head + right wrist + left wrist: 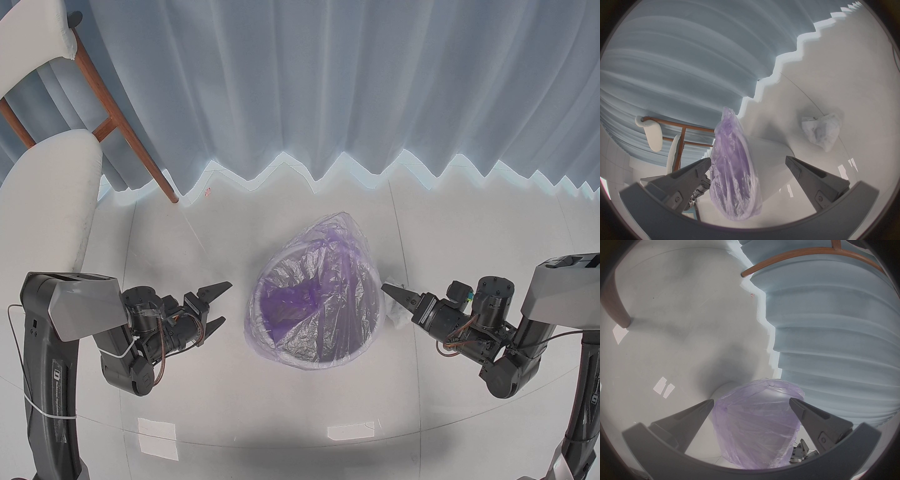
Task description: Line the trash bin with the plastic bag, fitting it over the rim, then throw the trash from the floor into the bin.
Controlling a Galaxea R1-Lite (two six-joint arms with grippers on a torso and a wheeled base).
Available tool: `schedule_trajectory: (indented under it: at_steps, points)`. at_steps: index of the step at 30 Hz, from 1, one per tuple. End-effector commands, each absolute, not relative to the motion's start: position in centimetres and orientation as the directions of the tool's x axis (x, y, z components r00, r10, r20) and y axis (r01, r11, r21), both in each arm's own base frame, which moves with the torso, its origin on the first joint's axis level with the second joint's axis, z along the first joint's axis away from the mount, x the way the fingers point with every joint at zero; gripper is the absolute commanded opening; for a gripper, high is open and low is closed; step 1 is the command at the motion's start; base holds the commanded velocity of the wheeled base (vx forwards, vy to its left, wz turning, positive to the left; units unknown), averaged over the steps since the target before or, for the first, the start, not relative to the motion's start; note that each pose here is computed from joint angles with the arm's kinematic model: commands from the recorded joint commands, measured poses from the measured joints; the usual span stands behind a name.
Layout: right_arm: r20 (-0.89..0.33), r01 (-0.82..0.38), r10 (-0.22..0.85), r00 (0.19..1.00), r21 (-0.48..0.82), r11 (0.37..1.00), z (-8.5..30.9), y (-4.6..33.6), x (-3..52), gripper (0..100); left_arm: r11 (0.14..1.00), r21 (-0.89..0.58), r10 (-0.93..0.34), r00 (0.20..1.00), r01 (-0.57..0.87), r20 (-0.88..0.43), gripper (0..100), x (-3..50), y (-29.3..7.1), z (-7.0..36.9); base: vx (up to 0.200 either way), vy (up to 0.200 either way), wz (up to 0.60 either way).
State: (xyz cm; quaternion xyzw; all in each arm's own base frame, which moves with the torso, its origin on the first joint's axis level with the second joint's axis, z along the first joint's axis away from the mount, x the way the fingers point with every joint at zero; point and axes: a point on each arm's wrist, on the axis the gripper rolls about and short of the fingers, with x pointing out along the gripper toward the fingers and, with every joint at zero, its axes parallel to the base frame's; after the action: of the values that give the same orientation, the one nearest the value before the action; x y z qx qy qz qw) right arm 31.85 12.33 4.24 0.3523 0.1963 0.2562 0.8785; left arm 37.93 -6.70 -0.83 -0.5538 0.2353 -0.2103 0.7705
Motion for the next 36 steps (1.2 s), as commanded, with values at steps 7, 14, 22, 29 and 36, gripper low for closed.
schedule_trajectory:
  at_steps: [7, 14, 22, 29, 36]
  points:
    - [-0.192, -0.281, 0.566, 0.802, 0.715, 0.641, 2.2, 11.6, 33.5, 100, 0.301, -0.951, -0.588, 0.799, 0.072, -0.126, 100, 38.1, -6.7, -0.9, 0.0, 0.0, 0.0]
    - [-0.201, -0.291, 0.589, 0.783, 0.719, 0.632, 0.4, 12.5, 33.2, 100, 0.301, -0.951, -0.588, 0.799, 0.073, -0.125, 100, 38.1, -6.7, -0.9, 0.0, 0.0, 0.0]
    - [-0.174, -0.326, 0.611, 0.773, 0.717, 0.616, 0.5, 13.5, 33.2, 100, 0.313, -0.947, -0.589, 0.798, 0.08, -0.127, 100, 38.1, -6.7, -1.0, 0.0, 0.0, 0.0]
    - [-0.161, -0.35, 0.63, 0.759, 0.716, 0.604, 0.8, 14.5, 32.9, 0, 0.317, -0.945, -0.591, 0.796, 0.081, -0.13, 100, 38.2, -6.8, -1.2, 0.0, 0.0, 0.0]
    - [-0.138, -0.367, 0.632, 0.763, 0.712, 0.598, 1.5, 14.5, 33.1, 0, 0.318, -0.945, -0.591, 0.796, 0.079, -0.133, 100, 38.1, -6.8, -1.3, 0.0, 0.0, 0.0]
